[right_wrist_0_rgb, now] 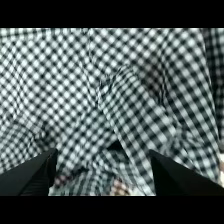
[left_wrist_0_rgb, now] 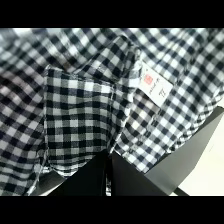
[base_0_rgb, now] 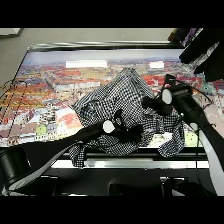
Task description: Fold the clothes and pants, and hang the long-sleeved shirts on hangers.
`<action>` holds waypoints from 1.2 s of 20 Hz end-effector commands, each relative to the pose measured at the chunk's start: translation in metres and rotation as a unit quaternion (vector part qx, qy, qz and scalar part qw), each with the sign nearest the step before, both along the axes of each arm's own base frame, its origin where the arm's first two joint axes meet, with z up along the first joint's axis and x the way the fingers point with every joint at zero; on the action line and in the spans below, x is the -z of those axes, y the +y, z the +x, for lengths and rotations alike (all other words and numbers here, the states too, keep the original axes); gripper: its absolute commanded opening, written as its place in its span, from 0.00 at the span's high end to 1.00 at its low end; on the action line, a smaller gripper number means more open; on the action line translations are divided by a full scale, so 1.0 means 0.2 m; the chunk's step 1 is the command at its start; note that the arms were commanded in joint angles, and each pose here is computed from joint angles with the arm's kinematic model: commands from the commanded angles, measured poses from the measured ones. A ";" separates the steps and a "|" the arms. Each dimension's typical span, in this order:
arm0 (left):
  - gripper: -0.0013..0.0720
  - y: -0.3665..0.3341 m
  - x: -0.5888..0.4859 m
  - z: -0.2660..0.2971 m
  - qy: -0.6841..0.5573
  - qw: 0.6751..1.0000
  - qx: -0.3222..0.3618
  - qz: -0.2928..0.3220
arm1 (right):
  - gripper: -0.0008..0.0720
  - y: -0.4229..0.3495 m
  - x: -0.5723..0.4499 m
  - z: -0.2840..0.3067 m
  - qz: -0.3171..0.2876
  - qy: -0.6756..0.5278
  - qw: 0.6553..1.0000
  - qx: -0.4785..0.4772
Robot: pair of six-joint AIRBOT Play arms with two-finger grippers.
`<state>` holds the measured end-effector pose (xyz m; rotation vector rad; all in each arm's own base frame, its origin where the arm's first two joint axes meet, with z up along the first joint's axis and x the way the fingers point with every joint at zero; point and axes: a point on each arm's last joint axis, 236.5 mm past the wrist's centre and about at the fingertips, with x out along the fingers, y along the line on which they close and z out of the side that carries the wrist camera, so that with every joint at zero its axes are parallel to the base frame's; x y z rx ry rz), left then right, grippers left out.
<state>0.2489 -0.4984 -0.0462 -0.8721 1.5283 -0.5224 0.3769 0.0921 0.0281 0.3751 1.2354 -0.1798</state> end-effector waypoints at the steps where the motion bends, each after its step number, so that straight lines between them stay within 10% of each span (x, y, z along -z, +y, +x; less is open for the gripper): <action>1: 0.96 0.01 0.01 0.03 -0.006 1.000 -0.002 0.001 | 0.10 -0.13 -0.19 -0.27 0.043 0.046 0.998 -0.018; 11: 0.96 0.01 0.01 0.04 -0.034 0.999 0.018 0.002 | 0.27 0.06 0.15 -0.84 0.269 0.060 0.937 0.215; 17: 0.96 0.01 0.01 0.04 -0.034 0.999 0.018 0.002 | 0.27 0.20 0.32 -0.78 0.291 0.062 0.928 0.224; 19: 0.96 0.01 0.01 0.04 -0.036 0.999 0.019 0.002 | 0.48 0.24 0.40 -0.79 0.276 0.083 0.931 0.224; 21: 0.96 0.02 0.01 0.04 -0.036 0.999 0.021 0.003 | 0.95 0.26 0.44 -0.82 0.264 0.101 0.935 0.214; 22: 0.92 0.03 0.00 0.05 -0.041 0.999 0.030 0.003 | 0.95 0.24 0.44 -0.83 0.254 0.101 0.938 0.212; 24: 0.48 0.12 -0.02 0.10 -0.039 0.997 0.060 0.006 | 0.95 0.17 0.45 -0.88 0.220 0.110 0.945 0.213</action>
